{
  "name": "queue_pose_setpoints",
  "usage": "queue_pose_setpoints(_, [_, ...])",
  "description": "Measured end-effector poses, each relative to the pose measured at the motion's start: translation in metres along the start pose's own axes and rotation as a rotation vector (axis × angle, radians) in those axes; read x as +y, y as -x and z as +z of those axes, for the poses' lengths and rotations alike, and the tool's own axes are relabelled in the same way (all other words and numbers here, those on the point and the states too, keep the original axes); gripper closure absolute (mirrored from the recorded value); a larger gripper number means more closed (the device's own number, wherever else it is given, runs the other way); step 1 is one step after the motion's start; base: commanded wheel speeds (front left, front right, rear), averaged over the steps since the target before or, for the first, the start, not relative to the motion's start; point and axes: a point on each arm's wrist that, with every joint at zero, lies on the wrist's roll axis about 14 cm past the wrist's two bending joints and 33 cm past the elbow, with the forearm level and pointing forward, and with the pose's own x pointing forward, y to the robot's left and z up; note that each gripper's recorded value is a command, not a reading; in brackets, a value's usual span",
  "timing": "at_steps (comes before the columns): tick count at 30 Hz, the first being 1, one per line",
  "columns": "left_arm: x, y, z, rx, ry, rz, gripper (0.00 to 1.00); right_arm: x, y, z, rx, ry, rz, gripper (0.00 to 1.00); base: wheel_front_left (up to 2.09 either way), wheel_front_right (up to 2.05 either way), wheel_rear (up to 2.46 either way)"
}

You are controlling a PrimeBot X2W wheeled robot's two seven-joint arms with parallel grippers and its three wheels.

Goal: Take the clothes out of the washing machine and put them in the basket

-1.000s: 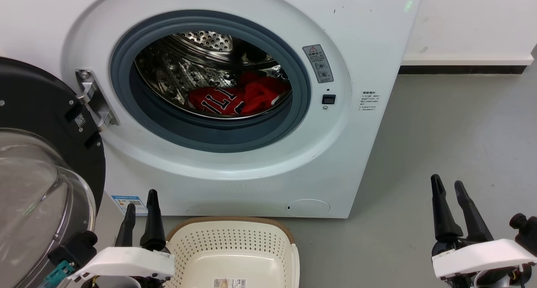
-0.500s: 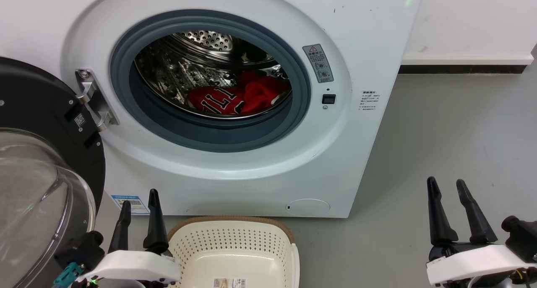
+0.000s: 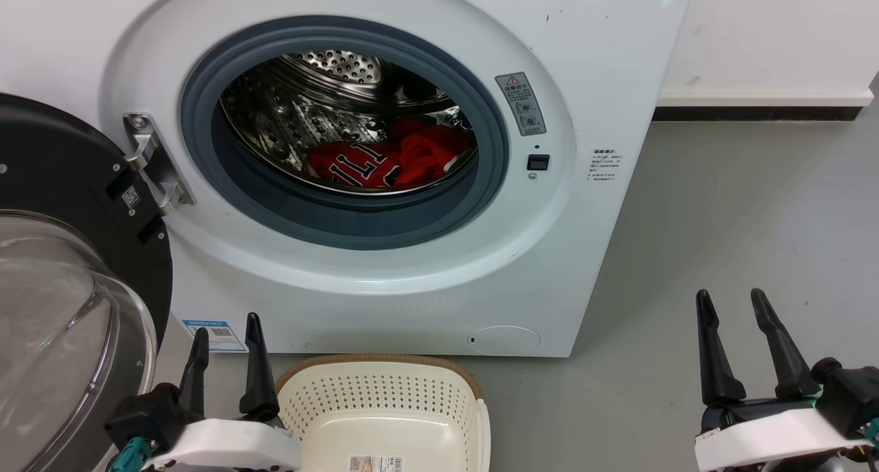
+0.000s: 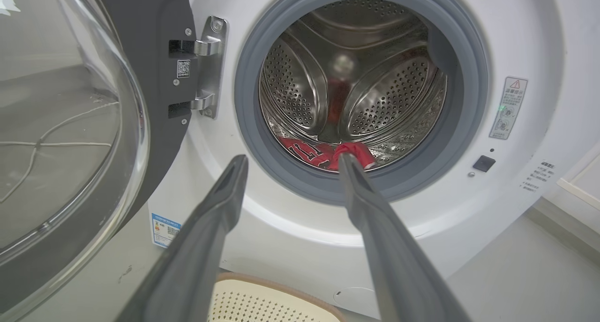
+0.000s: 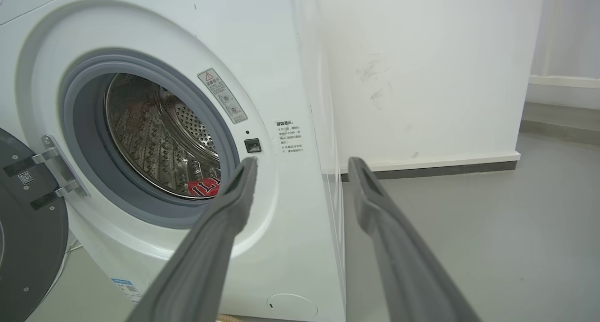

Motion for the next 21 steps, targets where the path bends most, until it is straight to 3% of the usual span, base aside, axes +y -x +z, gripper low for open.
queue_pose_setpoints(21, [-0.0055, 0.0047, 0.0026, -0.043, -0.181, -0.028, 0.00, 0.0051, 0.0045, 0.0023, -0.019, 0.157, 0.032, 0.00, 0.00, 0.00, 0.00])
